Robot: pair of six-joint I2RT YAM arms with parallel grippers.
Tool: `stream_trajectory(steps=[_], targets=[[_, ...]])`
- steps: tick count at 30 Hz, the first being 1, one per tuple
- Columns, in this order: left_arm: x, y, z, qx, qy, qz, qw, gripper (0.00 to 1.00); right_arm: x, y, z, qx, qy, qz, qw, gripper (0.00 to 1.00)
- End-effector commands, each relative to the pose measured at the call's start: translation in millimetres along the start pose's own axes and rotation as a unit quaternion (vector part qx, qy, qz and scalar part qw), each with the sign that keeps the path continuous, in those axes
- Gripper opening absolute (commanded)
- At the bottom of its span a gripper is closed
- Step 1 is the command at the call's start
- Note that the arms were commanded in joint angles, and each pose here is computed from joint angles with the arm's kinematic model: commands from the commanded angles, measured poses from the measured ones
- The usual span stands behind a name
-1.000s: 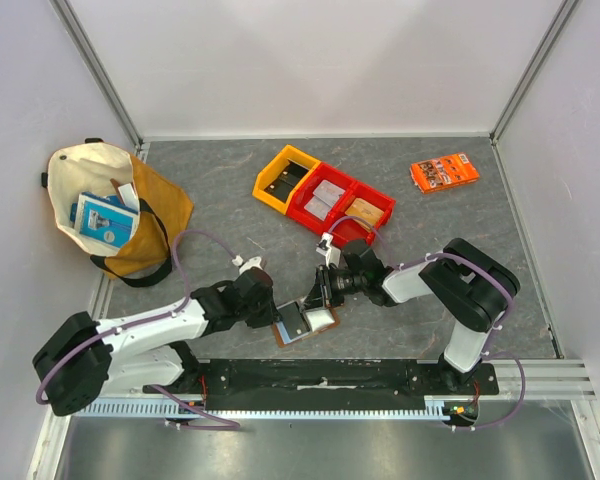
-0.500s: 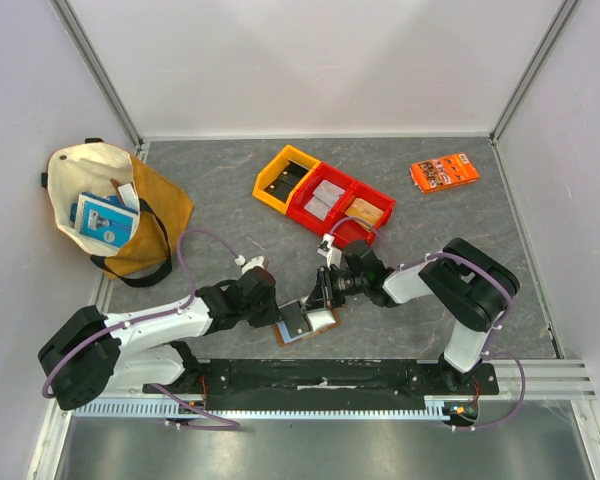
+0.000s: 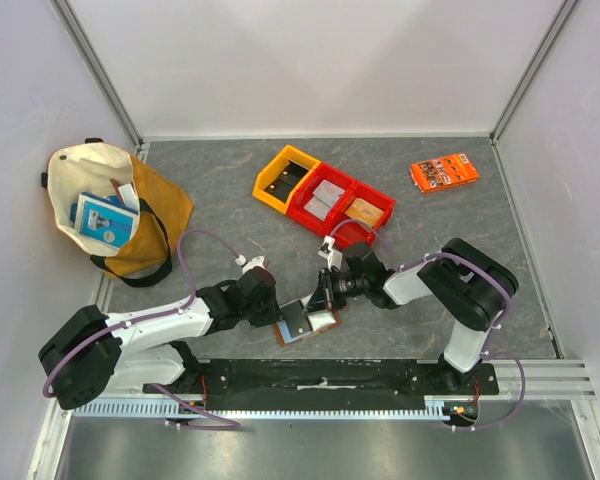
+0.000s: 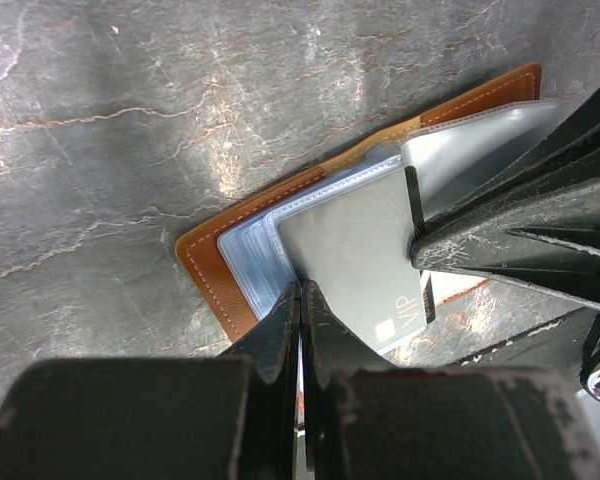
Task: Take the credit cards out of the card holder
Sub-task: Remove the credit card from the card holder.
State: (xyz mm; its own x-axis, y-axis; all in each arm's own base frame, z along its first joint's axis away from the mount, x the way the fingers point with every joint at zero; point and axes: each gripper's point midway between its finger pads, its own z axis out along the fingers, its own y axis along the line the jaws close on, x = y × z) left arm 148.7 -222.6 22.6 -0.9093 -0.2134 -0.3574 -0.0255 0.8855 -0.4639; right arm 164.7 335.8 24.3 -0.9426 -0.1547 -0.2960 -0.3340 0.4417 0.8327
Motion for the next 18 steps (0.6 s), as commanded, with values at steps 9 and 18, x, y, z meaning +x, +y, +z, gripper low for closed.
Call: stream_trajectory(steps=[9, 18], targets=[[18.8, 23.8, 4.1, -0.030, 0.029, 0.012, 0.999, 0.02, 1.8, 11.3, -4.7, -0.054, -0.002, -0.001, 0.999, 0.00], [19.4, 25.2, 4.1, -0.031, 0.029, 0.011, 0.999, 0.02, 5.6, -9.7, -11.0, -0.028, 0.010, 0.015, 0.999, 0.02]])
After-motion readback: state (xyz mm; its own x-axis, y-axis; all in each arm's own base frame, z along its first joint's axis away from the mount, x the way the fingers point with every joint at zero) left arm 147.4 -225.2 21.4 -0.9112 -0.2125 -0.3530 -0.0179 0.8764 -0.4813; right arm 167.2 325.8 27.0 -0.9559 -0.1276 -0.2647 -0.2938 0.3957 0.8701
